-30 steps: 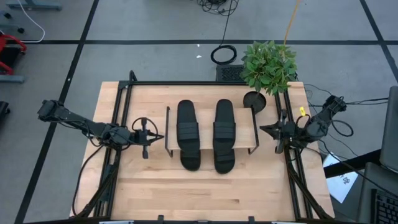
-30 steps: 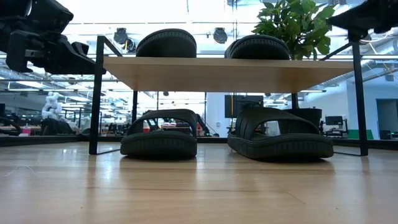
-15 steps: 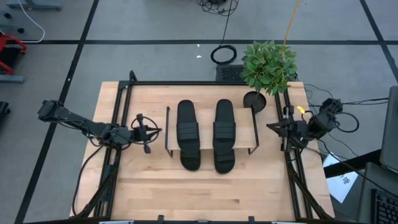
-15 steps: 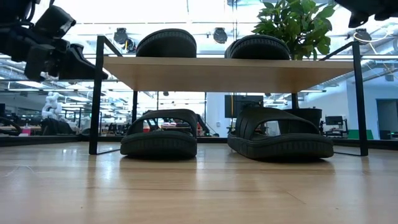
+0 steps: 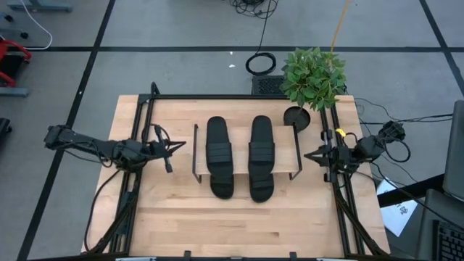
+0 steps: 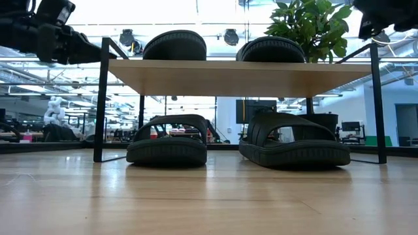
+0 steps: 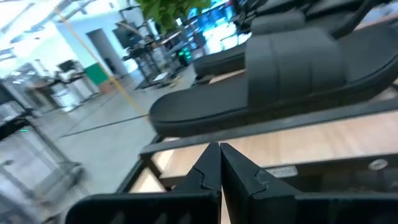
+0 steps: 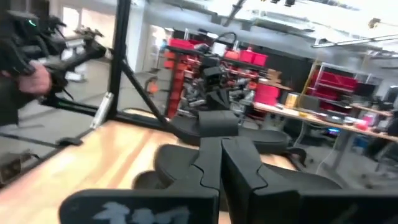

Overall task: Pick and place slides into the shelf
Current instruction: Return to Home Position

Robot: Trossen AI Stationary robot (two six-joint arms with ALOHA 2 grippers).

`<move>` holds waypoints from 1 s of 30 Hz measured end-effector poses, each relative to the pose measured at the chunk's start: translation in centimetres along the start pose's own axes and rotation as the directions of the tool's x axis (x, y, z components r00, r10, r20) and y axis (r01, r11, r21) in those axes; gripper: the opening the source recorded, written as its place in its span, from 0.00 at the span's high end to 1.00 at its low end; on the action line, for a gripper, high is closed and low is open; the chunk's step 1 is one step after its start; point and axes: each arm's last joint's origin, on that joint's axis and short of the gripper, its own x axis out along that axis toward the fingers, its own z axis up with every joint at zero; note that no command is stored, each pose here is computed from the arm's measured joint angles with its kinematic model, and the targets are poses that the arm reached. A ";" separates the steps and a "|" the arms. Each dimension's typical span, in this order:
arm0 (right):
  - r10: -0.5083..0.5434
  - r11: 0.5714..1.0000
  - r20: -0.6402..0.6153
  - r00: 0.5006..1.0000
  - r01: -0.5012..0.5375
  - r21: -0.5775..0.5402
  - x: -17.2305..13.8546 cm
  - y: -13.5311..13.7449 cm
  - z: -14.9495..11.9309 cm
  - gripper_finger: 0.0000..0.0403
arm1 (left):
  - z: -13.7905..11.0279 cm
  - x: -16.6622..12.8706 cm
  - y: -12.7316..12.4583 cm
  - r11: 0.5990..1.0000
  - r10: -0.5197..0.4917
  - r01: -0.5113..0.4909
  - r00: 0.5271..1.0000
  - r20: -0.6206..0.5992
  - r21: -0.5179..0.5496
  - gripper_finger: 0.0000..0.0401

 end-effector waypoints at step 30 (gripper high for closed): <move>0.109 0.977 0.005 0.994 -0.108 0.183 1.0 -1.6 -1.4 1.00 | 0.0 0.1 4.2 0.988 -0.133 0.146 0.969 0.209 -0.046 1.00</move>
